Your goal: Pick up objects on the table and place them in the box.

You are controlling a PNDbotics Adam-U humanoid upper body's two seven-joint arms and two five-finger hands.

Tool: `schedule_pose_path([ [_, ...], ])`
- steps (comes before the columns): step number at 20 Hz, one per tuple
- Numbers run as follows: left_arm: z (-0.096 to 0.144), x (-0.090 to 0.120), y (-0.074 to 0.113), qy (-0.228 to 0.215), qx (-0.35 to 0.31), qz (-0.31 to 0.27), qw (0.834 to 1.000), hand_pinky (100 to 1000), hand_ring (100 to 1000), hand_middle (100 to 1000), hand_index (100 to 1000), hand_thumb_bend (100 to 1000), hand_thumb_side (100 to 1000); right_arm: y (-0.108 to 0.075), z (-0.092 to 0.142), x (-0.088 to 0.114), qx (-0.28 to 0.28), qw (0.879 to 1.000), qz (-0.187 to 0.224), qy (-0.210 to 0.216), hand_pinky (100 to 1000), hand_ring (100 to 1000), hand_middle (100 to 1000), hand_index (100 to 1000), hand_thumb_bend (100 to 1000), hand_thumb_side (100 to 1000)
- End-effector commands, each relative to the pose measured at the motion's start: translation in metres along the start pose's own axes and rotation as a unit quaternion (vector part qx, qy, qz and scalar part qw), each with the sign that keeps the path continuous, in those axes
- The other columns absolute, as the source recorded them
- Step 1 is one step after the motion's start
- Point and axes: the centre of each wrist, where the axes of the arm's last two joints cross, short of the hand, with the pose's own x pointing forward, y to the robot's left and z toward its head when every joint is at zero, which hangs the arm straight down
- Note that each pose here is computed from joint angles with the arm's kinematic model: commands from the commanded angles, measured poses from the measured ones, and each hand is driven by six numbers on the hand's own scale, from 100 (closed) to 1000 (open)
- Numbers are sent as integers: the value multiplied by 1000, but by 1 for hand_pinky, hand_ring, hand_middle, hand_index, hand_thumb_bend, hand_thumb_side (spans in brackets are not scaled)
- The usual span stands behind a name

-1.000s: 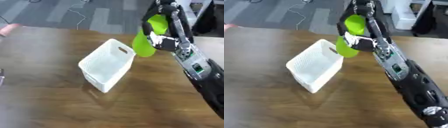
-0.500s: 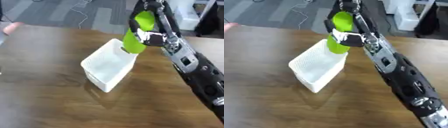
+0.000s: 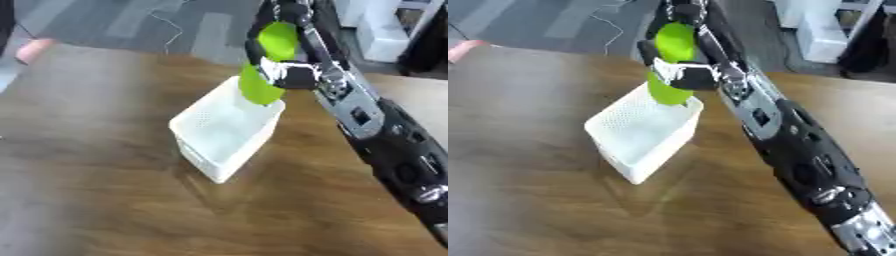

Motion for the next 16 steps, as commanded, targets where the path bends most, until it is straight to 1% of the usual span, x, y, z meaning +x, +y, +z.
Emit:
schedule_pose_path([
  [1, -12, 2, -1, -42, 36, 25, 998, 623, 629, 721, 728, 783, 1000, -8, -6, -6, -2, 1000, 20, -8, 100, 100, 100, 100, 248, 535],
  [7, -20, 1, -8, -47, 47, 42, 997, 623, 629, 721, 728, 793, 1000, -5, 3, -16, 3, 999, 43, 3, 100, 100, 100, 100, 262, 539],
  [12, -25, 0, -13, -49, 49, 58, 996, 624, 626, 718, 727, 796, 1000, -3, 9, -23, -4, 998, 56, 18, 100, 100, 100, 100, 280, 587],
  [16, -29, 0, -17, -54, 51, 72, 995, 628, 627, 718, 727, 802, 1000, -1, 13, -27, -8, 997, 66, 29, 100, 100, 100, 100, 289, 606],
])
